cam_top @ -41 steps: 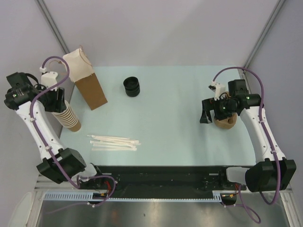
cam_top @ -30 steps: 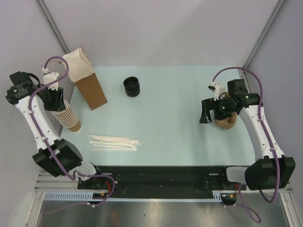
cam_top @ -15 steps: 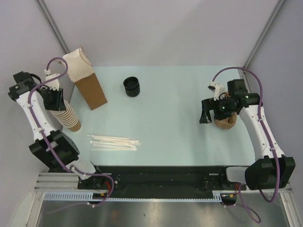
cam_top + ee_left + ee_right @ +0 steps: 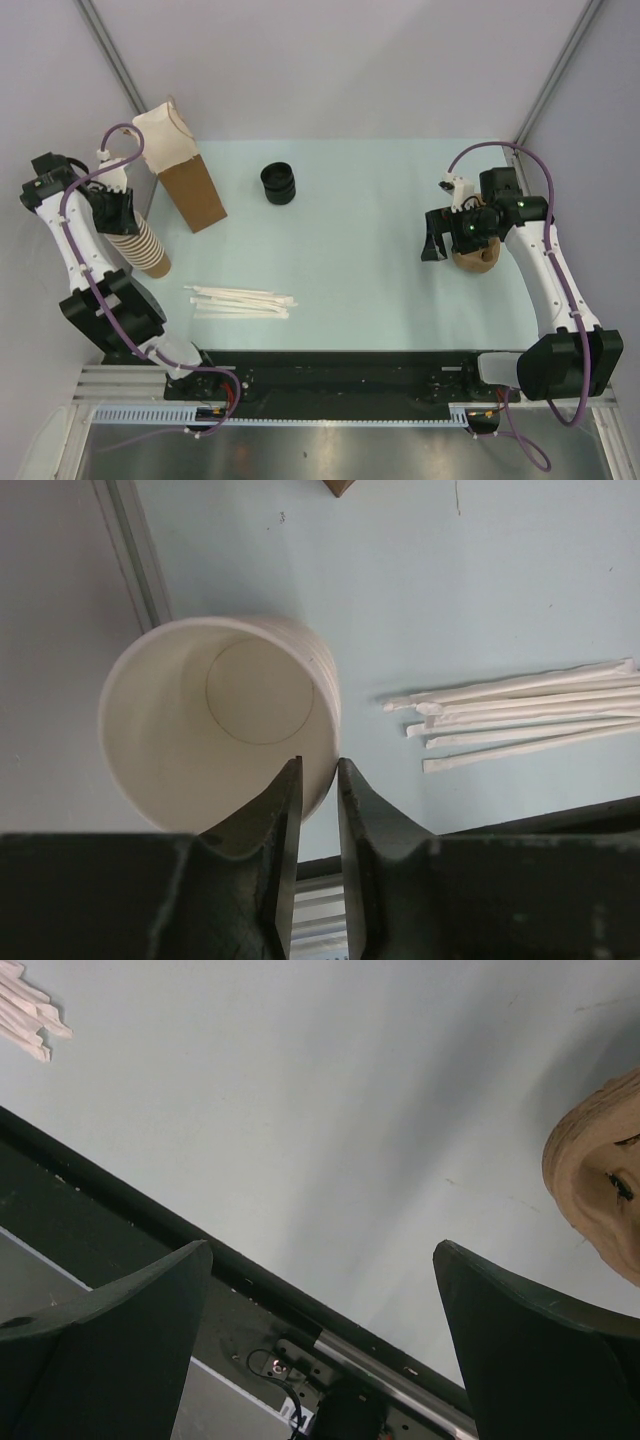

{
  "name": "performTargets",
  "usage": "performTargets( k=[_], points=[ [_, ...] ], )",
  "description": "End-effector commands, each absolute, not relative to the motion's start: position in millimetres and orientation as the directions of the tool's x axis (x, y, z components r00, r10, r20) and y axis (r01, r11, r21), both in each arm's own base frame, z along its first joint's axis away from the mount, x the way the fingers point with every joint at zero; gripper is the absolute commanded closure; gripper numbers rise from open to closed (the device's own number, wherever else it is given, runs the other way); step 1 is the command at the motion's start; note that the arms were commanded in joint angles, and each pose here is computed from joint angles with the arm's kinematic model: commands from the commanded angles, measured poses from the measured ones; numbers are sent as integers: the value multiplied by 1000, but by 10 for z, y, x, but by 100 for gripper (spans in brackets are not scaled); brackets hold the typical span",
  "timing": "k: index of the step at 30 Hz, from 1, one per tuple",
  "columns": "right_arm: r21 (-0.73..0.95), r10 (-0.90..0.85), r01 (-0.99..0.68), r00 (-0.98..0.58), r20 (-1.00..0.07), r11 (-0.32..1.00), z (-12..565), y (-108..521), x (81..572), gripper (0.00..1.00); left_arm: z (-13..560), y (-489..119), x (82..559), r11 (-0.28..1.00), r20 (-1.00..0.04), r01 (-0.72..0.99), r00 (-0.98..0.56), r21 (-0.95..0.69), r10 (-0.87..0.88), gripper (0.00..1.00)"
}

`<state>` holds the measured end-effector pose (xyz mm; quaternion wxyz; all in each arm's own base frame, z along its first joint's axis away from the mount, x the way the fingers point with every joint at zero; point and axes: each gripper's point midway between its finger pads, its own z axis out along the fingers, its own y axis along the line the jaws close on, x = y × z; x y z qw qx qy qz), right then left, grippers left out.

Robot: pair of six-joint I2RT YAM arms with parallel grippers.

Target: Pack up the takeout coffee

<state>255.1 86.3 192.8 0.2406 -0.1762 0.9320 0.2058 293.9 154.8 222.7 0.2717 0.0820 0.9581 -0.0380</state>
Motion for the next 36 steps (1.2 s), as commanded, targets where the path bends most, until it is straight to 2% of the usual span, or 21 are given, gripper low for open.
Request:
performTargets(
  k=[1,15,36],
  points=[
    [304,-230,-433,-819,-526,849,1942,864,2555,0,2239,1535,2975,978,-555,207,-818,-37,152,78],
    [307,-229,-435,-818,-527,846,1939,872,2563,0,2475,1460,2900,974,-587,223,-783,47,207,100],
    [312,-231,-446,-811,-537,839,1964,892,2556,0,3008,1374,2888,950,-593,205,-745,234,307,100]
  ],
)
